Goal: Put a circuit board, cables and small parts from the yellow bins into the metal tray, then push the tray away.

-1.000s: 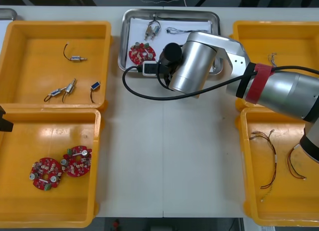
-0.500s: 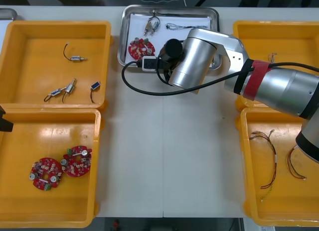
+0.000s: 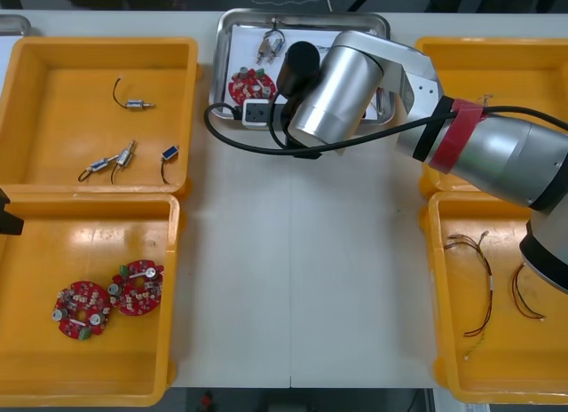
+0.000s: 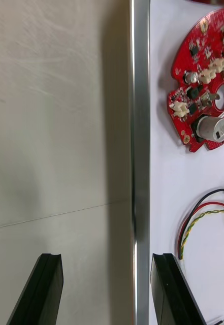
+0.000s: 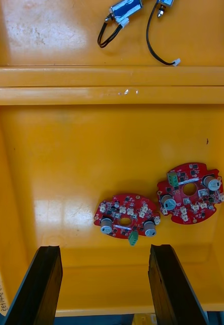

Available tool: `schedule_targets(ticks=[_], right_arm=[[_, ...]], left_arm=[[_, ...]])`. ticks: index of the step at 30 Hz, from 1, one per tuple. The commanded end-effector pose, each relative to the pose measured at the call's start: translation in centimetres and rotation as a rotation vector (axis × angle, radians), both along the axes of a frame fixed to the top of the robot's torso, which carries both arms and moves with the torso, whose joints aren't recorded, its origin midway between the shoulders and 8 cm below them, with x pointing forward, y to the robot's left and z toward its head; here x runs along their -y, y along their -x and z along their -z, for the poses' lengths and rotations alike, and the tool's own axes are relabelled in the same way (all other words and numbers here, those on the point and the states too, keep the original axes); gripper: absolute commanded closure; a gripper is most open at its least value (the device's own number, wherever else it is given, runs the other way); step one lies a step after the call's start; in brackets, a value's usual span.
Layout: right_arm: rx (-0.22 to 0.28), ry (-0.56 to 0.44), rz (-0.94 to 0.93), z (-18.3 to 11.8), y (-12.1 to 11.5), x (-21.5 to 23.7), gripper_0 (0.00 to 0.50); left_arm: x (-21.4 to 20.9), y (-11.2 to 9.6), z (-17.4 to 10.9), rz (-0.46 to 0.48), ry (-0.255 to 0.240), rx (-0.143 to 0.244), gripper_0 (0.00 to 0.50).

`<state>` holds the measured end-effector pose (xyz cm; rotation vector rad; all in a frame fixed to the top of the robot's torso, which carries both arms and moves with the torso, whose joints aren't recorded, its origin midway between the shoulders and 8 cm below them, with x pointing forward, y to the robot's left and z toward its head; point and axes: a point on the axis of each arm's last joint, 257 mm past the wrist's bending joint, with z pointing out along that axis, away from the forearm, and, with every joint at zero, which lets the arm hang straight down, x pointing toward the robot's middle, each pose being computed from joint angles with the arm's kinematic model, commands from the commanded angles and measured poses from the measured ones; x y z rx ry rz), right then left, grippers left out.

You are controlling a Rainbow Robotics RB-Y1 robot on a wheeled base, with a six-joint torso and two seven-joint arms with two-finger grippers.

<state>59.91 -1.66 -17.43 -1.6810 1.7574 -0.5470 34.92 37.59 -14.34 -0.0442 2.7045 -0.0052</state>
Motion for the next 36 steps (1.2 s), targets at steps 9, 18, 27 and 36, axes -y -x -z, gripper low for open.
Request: schedule_targets(ticks=[9, 18, 27, 36], right_arm=[[-0.111, -0.116, 0.024, -3.8, 8.3, -1.3, 0.000], [-0.133, -0.107, 0.143, -4.8, 12.7, 3.9, 0.000], [-0.124, -0.262, 0.265, -6.6, 15.0, 8.1, 0.000], [-0.095, -0.530, 0.574, -6.6, 16.2, 14.3, 0.000]], left_arm=[[-1.2, -1.1, -2.5, 0.014, -0.056, 0.060, 0.000], [-1.2, -1.1, -2.5, 0.014, -0.056, 0.060, 0.000], [-1.2, -1.1, -2.5, 0.014, -0.056, 0.060, 0.000], [-1.2, -1.1, -2.5, 0.014, -0.056, 0.060, 0.000]])
